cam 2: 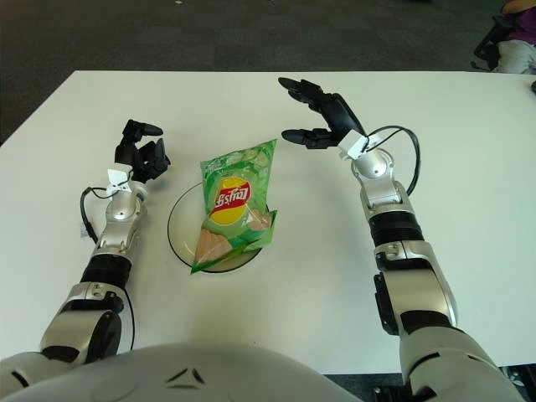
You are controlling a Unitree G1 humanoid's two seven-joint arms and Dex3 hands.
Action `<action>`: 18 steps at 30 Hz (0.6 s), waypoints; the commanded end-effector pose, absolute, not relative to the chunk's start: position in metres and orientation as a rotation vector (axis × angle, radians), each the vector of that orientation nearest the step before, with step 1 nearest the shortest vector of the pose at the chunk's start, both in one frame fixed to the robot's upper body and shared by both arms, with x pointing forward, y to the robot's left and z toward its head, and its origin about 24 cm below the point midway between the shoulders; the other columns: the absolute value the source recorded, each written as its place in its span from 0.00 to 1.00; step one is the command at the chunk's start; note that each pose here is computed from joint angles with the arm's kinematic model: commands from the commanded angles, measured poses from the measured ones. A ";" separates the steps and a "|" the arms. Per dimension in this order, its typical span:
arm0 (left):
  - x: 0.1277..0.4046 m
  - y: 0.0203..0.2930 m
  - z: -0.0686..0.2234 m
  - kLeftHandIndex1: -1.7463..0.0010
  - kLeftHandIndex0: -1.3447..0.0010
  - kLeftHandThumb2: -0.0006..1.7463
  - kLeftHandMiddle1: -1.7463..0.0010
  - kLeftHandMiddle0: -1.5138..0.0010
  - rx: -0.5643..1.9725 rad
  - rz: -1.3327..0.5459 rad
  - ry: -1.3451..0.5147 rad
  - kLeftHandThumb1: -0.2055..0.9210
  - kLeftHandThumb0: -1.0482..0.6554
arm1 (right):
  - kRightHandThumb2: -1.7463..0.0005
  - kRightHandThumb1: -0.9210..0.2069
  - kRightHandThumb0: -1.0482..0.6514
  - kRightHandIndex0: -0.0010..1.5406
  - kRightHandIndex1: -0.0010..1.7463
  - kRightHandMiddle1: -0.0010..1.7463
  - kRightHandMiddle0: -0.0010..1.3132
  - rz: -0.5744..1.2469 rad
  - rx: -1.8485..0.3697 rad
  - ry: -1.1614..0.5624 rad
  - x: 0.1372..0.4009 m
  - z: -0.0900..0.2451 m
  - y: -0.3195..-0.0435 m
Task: Put the snack into the plate.
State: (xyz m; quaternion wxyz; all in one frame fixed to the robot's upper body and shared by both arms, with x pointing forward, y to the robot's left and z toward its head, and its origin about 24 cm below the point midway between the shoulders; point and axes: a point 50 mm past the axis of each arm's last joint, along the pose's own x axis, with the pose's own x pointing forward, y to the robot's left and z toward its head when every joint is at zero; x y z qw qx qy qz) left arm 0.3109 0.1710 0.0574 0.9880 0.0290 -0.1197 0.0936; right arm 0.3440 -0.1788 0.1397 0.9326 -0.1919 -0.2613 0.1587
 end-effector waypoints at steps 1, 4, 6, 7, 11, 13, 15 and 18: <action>0.313 0.174 0.062 0.00 0.76 0.45 0.00 0.40 0.060 0.185 -0.264 0.82 0.40 | 0.89 0.00 0.42 0.43 0.03 0.05 0.42 0.261 -0.231 -0.528 0.351 0.141 -0.182; 0.313 0.174 0.062 0.00 0.76 0.45 0.00 0.40 0.061 0.185 -0.265 0.82 0.40 | 0.87 0.00 0.41 0.46 0.02 0.05 0.44 0.242 -0.129 -0.514 0.353 0.138 -0.181; 0.313 0.174 0.062 0.00 0.76 0.45 0.00 0.40 0.061 0.186 -0.265 0.82 0.40 | 0.84 0.00 0.40 0.48 0.02 0.05 0.45 0.232 -0.062 -0.503 0.355 0.136 -0.181; 0.313 0.174 0.062 0.00 0.76 0.45 0.00 0.40 0.061 0.186 -0.265 0.82 0.40 | 0.83 0.00 0.40 0.49 0.02 0.05 0.45 0.210 -0.016 -0.497 0.355 0.132 -0.182; 0.313 0.174 0.062 0.00 0.76 0.45 0.00 0.40 0.062 0.188 -0.265 0.82 0.40 | 0.77 0.00 0.39 0.53 0.03 0.05 0.47 0.151 0.078 -0.481 0.354 0.120 -0.183; 0.313 0.174 0.062 0.00 0.76 0.45 0.00 0.40 0.063 0.189 -0.265 0.82 0.40 | 0.75 0.00 0.39 0.55 0.04 0.06 0.48 0.129 0.103 -0.469 0.354 0.114 -0.184; 0.313 0.174 0.062 0.00 0.76 0.45 0.00 0.40 0.063 0.192 -0.265 0.82 0.40 | 0.75 0.00 0.39 0.56 0.04 0.06 0.50 0.099 0.127 -0.451 0.354 0.108 -0.186; 0.313 0.174 0.062 0.00 0.76 0.45 0.00 0.40 0.063 0.198 -0.266 0.83 0.40 | 0.75 0.00 0.39 0.57 0.04 0.07 0.52 0.065 0.145 -0.429 0.354 0.101 -0.189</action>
